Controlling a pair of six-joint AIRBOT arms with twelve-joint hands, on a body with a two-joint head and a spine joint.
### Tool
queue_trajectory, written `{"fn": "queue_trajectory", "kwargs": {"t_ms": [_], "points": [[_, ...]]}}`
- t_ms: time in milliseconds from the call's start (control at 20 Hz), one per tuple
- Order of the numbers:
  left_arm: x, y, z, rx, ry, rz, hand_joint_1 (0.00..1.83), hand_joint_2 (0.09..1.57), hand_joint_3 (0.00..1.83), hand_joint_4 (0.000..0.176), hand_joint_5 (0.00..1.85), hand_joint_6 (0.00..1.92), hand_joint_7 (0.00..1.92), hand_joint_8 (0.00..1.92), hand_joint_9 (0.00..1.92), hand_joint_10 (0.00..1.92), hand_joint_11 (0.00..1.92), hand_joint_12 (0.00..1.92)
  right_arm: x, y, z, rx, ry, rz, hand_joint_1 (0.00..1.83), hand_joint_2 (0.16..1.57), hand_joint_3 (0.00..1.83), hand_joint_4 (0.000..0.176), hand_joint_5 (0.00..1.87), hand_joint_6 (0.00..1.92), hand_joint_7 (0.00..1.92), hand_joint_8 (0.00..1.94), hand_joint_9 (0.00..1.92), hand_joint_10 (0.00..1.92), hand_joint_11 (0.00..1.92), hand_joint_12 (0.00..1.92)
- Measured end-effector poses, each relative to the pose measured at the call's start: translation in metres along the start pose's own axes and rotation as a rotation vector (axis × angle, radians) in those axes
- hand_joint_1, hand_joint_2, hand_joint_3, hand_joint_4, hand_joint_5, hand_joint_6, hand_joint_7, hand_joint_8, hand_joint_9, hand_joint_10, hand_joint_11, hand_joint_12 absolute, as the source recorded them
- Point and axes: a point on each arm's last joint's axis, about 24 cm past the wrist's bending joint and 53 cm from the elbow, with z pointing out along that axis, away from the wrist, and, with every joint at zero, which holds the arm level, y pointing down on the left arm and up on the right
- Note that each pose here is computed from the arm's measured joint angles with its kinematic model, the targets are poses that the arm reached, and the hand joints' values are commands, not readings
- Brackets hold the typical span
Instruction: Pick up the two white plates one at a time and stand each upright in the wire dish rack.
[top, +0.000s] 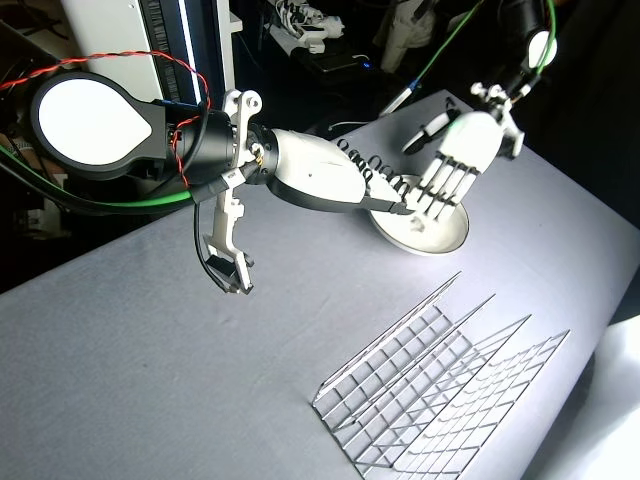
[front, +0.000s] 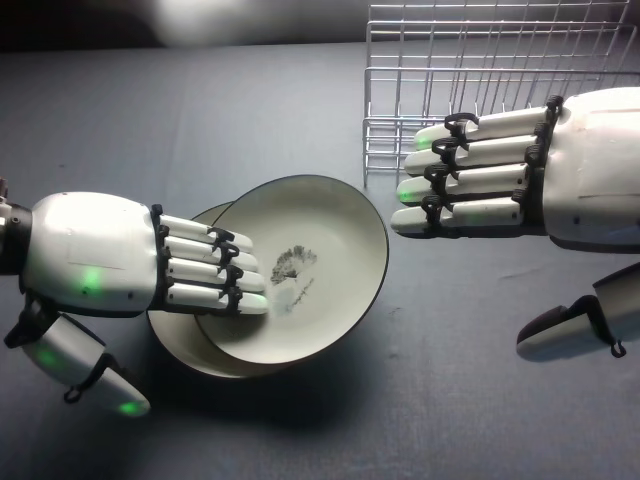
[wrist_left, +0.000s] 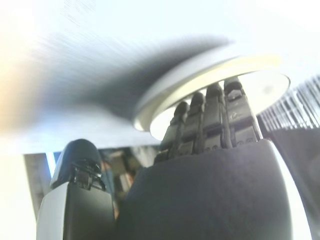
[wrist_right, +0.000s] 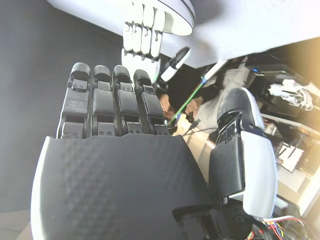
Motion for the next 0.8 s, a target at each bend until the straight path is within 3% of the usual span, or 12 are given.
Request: {"fn": "queue_trajectory", "kwargs": {"t_ms": [250, 450, 550, 600, 650, 700, 800], "points": [[-0.011, -0.007, 0.015, 0.024, -0.024, 0.016, 0.0, 1.15, 0.0, 0.0, 0.0, 0.0, 0.0, 0.0, 0.0, 0.0, 0.0, 0.0, -0.004, -0.01, 0.0, 0.014, -0.012, 0.008, 0.23, 1.1, 0.0, 0.0, 0.06, 0.0, 0.04, 0.0, 0.0, 0.0, 0.01, 0.01], [-0.018, -0.01, 0.022, 0.036, -0.035, 0.028, 0.0, 1.14, 0.0, 0.0, 0.0, 0.0, 0.0, 0.0, 0.0, 0.0, 0.0, 0.0, -0.003, -0.023, 0.008, 0.026, -0.013, 0.005, 0.75, 1.06, 0.0, 0.0, 0.08, 0.01, 0.04, 0.01, 0.01, 0.0, 0.04, 0.03], [-0.018, -0.009, 0.022, 0.036, -0.035, 0.028, 0.0, 1.14, 0.0, 0.0, 0.0, 0.0, 0.0, 0.0, 0.0, 0.0, 0.0, 0.0, -0.001, -0.023, 0.012, 0.022, -0.009, 0.009, 0.75, 1.06, 0.0, 0.0, 0.08, 0.01, 0.04, 0.01, 0.01, 0.0, 0.04, 0.03], [-0.018, -0.009, 0.022, 0.037, -0.035, 0.029, 0.0, 1.15, 0.0, 0.0, 0.0, 0.0, 0.0, 0.0, 0.0, 0.0, 0.0, 0.0, 0.001, -0.021, 0.017, 0.015, -0.007, 0.011, 1.0, 1.01, 0.0, 0.0, 0.08, 0.01, 0.03, 0.01, 0.01, 0.0, 0.07, 0.04], [-0.019, -0.009, 0.022, 0.036, -0.036, 0.031, 0.0, 1.15, 0.0, 0.0, 0.0, 0.0, 0.0, 0.0, 0.0, 0.0, 0.0, 0.0, 0.002, -0.019, 0.02, 0.007, -0.005, 0.013, 1.0, 1.01, 0.0, 0.0, 0.08, 0.01, 0.03, 0.01, 0.01, 0.0, 0.07, 0.04], [-0.019, -0.009, 0.022, 0.037, -0.035, 0.031, 0.0, 1.14, 0.0, 0.0, 0.0, 0.0, 0.0, 0.0, 0.0, 0.0, 0.0, 0.0, 0.007, -0.015, 0.025, -0.009, -0.001, 0.026, 1.16, 1.0, 0.01, 0.0, 0.16, 0.01, 0.1, 0.01, 0.07, 0.01, 0.0, 0.46], [-0.019, -0.009, 0.022, 0.036, -0.035, 0.033, 0.0, 1.15, 0.0, 0.0, 0.0, 0.0, 0.0, 0.0, 0.0, 0.0, 0.0, 0.0, 0.017, -0.012, 0.03, -0.021, 0.019, 0.032, 1.23, 0.98, 0.0, 0.0, 0.21, 0.02, 0.15, 0.01, 0.1, 0.02, 0.0, 0.51]]}}
